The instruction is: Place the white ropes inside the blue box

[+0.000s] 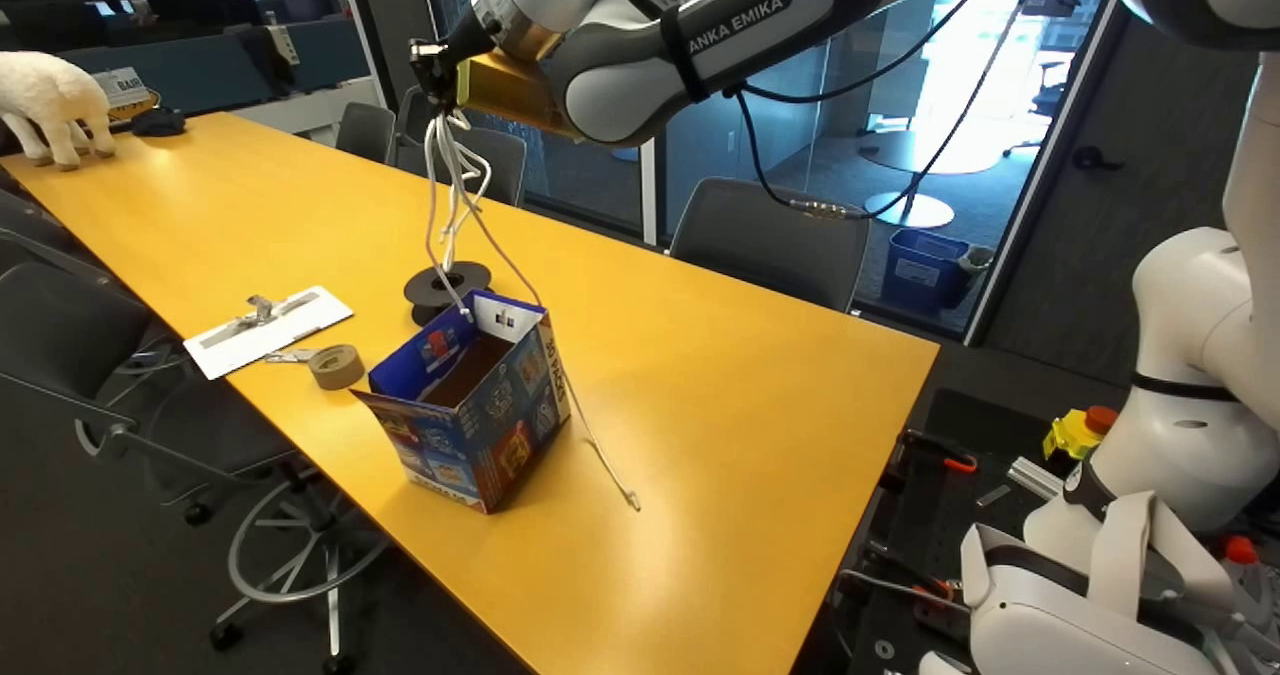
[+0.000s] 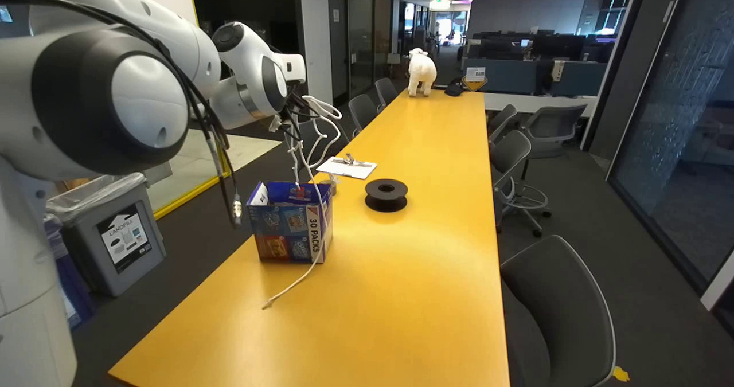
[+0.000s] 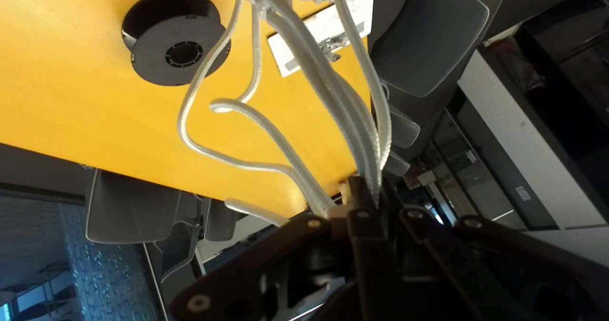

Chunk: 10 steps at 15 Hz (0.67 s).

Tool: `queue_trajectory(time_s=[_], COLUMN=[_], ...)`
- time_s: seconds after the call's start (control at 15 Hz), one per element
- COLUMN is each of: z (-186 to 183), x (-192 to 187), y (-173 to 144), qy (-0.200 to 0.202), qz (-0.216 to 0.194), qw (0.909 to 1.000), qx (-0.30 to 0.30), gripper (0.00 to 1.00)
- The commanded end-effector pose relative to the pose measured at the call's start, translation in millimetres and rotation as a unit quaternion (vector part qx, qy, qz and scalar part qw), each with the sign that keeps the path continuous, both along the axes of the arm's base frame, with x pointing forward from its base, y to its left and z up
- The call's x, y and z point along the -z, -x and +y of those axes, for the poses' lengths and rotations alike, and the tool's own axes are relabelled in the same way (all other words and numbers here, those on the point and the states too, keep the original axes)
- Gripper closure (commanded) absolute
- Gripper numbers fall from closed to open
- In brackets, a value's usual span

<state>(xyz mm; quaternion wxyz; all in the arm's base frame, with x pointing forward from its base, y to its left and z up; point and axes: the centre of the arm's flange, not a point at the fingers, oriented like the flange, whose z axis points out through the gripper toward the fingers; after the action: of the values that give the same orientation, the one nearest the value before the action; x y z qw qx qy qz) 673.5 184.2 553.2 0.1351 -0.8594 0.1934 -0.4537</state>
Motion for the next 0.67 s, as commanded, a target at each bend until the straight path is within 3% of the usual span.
queue_trajectory(time_s=[0.0,0.27,0.6], z=[20,41,52], x=[6,45,98], y=[-10,-20,-33], qy=[-0.004,-0.028,-0.045], qz=[0.016,0.087,0.176], qw=[0.9997,0.9941,0.9778], qx=[-0.020,-0.057,-0.104], gripper=[0.98,0.98,0.98])
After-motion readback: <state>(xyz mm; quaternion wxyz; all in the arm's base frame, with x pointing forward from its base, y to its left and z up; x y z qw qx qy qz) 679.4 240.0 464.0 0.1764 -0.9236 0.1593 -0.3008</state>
